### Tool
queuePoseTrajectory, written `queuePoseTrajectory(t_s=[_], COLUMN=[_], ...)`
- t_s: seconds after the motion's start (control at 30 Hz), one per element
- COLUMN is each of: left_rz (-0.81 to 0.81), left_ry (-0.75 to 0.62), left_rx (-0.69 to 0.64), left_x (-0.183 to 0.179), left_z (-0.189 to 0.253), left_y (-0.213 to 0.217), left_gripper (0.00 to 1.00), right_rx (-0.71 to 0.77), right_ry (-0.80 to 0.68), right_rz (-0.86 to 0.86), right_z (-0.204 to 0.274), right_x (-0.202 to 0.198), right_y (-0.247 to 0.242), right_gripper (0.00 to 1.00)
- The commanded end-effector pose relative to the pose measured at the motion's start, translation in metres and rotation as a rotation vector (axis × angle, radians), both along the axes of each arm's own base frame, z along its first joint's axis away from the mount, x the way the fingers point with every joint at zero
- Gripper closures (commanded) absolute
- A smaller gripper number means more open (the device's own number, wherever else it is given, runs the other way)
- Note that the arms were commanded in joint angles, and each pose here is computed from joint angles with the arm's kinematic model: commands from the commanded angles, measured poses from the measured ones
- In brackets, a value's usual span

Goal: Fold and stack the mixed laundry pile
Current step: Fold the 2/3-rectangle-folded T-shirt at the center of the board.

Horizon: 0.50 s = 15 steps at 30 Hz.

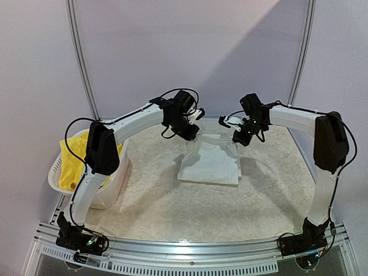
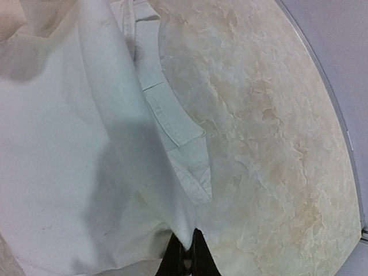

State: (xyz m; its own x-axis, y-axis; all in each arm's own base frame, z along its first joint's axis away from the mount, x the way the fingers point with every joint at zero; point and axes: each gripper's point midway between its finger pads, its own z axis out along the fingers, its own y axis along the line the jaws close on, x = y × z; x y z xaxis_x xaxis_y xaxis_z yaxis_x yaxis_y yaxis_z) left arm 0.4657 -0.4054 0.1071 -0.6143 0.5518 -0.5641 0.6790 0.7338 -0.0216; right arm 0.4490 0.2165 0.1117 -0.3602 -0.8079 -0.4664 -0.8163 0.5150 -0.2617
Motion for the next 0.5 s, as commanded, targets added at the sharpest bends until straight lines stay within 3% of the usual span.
queuePoseTrajectory(t_s=[0.0,0.1,0.17,0.23,0.37,0.47], left_rz=[0.100,0.148,0.221,0.285,0.363,0.405], left_ry=[-0.081,-0.104,-0.132,-0.153,-0.187,-0.136], left_rx=[-0.047,-0.094,-0.115,-0.130,-0.179,-0.230], left_x=[0.050,0.070,0.085,0.094,0.088,0.068], left_z=[-0.011,-0.014,-0.010,0.001,0.039,0.040], left_y=[0.013,0.014,0.023,0.033,0.049,0.059], left_gripper=[1.00,0.95,0.72,0.58,0.47,0.43], right_rx=[-0.009,0.014,0.054,0.117,0.275,0.387], right_ry=[0.005,0.038,0.067,0.099,0.160,0.246], right_rz=[-0.111,-0.170,-0.243,-0.339,-0.428,-0.446], right_z=[-0.018,-0.033,-0.034,-0.028,0.001,0.017], right_x=[0.034,0.055,0.071,0.080,0.070,0.046], right_y=[-0.011,-0.016,-0.025,-0.037,-0.058,-0.063], right_gripper=[0.98,0.95,0.77,0.60,0.50,0.42])
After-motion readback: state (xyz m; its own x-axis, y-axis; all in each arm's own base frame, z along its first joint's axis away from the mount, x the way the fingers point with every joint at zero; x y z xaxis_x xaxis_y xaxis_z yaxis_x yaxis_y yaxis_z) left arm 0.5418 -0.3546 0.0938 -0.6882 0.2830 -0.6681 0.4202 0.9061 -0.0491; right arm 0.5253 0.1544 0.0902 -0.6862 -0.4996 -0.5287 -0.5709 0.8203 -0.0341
